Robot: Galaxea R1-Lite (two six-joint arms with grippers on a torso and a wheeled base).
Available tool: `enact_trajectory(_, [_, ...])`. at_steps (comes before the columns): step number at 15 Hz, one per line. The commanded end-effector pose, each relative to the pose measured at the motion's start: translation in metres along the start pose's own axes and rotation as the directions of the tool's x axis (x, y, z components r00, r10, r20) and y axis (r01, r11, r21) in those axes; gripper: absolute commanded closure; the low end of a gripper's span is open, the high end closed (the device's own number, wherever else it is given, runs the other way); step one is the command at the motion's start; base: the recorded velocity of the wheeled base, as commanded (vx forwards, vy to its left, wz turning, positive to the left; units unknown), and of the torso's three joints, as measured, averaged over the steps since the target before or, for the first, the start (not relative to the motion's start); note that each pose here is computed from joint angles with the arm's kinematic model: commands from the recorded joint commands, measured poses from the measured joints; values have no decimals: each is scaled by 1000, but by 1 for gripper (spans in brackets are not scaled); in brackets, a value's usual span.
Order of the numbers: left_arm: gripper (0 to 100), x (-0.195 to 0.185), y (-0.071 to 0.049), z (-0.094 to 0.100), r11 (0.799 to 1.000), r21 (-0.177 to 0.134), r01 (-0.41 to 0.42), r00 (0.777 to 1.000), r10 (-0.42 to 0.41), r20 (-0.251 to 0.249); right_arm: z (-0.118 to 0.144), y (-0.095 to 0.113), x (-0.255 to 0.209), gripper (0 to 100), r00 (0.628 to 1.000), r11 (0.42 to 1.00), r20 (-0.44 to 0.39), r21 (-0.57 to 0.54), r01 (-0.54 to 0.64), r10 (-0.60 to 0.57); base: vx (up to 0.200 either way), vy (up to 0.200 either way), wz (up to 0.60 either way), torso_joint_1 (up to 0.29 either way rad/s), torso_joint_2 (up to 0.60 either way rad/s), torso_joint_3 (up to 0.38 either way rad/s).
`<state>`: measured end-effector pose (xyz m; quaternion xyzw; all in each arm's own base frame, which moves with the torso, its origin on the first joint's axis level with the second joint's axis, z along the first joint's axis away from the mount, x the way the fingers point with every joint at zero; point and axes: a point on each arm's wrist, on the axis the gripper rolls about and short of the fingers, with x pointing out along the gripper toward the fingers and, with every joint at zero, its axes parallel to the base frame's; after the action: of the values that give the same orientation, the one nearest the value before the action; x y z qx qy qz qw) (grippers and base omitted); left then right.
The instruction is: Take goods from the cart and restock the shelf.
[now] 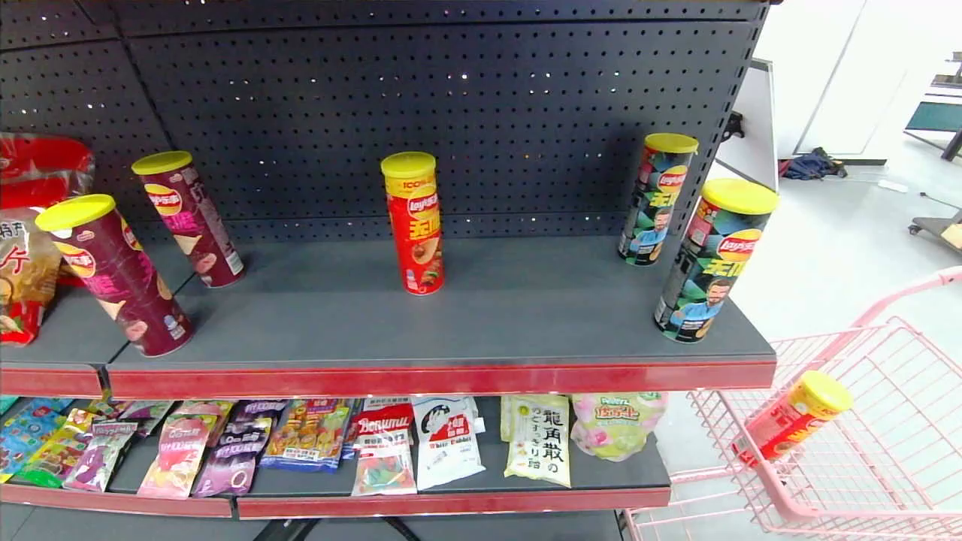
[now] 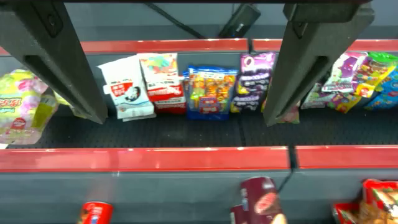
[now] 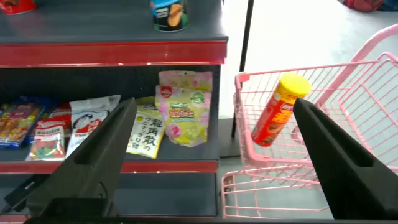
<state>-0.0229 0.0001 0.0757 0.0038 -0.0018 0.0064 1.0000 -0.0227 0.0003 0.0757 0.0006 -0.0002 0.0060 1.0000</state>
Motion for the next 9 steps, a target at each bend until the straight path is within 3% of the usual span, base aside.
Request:
enact_trajectory(1, [0, 0, 0, 0, 1000, 0, -1, 1000, 1, -1, 0, 0, 0, 0, 1000, 1000, 0, 0, 0, 0, 0, -200, 0, 7, 7, 2])
enact_trajectory(8, [0, 0, 0, 0, 1000, -6, -1, 1000, 1, -2, 0, 0, 0, 0, 1000, 1000, 0, 2, 1, -1, 0, -200, 0, 4, 2, 1])
enact_trajectory(9, [0, 0, 0, 0, 1000, -6, -1, 1000, 1, -2, 0, 0, 0, 0, 1000, 1000, 0, 2, 1, -1, 0, 0, 0, 0, 0, 0])
